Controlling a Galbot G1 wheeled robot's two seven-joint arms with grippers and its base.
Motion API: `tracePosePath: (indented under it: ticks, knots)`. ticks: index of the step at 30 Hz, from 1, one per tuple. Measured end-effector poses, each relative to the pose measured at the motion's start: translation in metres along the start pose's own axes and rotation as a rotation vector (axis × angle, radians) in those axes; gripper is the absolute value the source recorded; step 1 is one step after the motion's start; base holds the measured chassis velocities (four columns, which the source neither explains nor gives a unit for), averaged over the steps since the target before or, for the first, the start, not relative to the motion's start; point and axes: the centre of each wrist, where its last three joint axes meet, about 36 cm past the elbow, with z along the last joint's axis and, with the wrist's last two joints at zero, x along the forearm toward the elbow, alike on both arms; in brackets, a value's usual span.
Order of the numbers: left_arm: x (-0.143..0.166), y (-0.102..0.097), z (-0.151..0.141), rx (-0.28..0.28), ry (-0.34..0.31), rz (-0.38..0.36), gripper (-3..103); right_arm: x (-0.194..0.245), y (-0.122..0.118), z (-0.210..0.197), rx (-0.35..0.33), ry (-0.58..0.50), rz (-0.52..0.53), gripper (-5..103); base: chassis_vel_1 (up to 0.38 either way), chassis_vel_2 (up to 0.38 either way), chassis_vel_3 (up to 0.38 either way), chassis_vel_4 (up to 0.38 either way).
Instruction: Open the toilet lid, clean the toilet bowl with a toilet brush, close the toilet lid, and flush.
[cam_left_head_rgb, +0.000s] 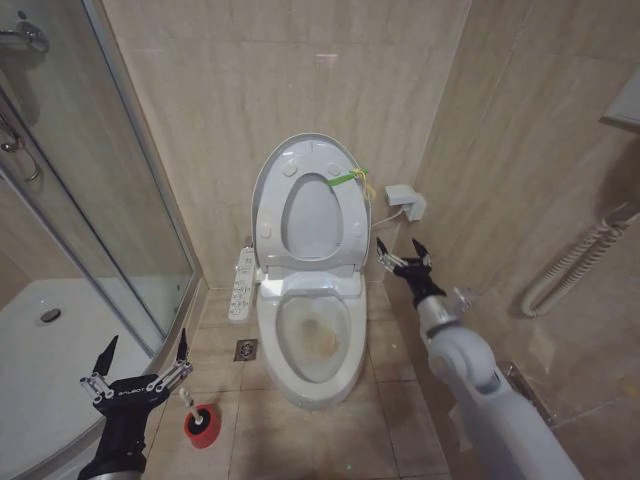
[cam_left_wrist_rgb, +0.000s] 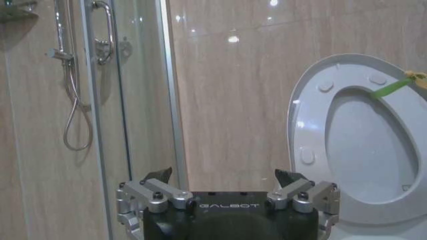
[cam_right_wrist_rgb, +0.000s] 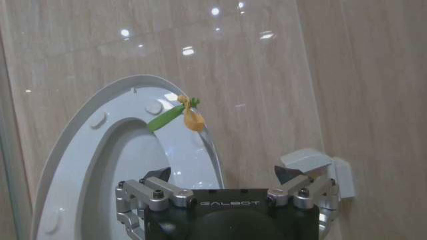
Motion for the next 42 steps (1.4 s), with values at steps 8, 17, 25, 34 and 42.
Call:
tracePosePath:
  ticks: [8, 17, 25, 34, 42]
  knots:
    - [0.0, 0.0, 0.0, 0.0, 0.0, 0.0, 100, 0.078, 0.007, 0.004, 0.075, 0.044, 0.04, 100, 0.0, 0.0, 0.0, 0.0]
    - [0.0, 0.0, 0.0, 0.0, 0.0, 0.0, 100, 0.125, 0.015, -0.019, 0.139, 0.024, 0.021, 100, 0.0, 0.0, 0.0, 0.0]
    - [0.0, 0.0, 0.0, 0.0, 0.0, 0.0, 100, 0.157, 0.029, -0.028, 0.133, 0.049, 0.03, 100, 0.0, 0.0, 0.0, 0.0]
    - [0.0, 0.0, 0.0, 0.0, 0.0, 0.0, 100, 0.175, 0.041, -0.019, 0.123, 0.067, 0.043, 100, 0.0, 0.0, 0.0, 0.0]
    - [0.0, 0.0, 0.0, 0.0, 0.0, 0.0, 100, 0.178, 0.044, -0.022, 0.112, 0.055, 0.04, 100, 0.0, 0.0, 0.0, 0.0]
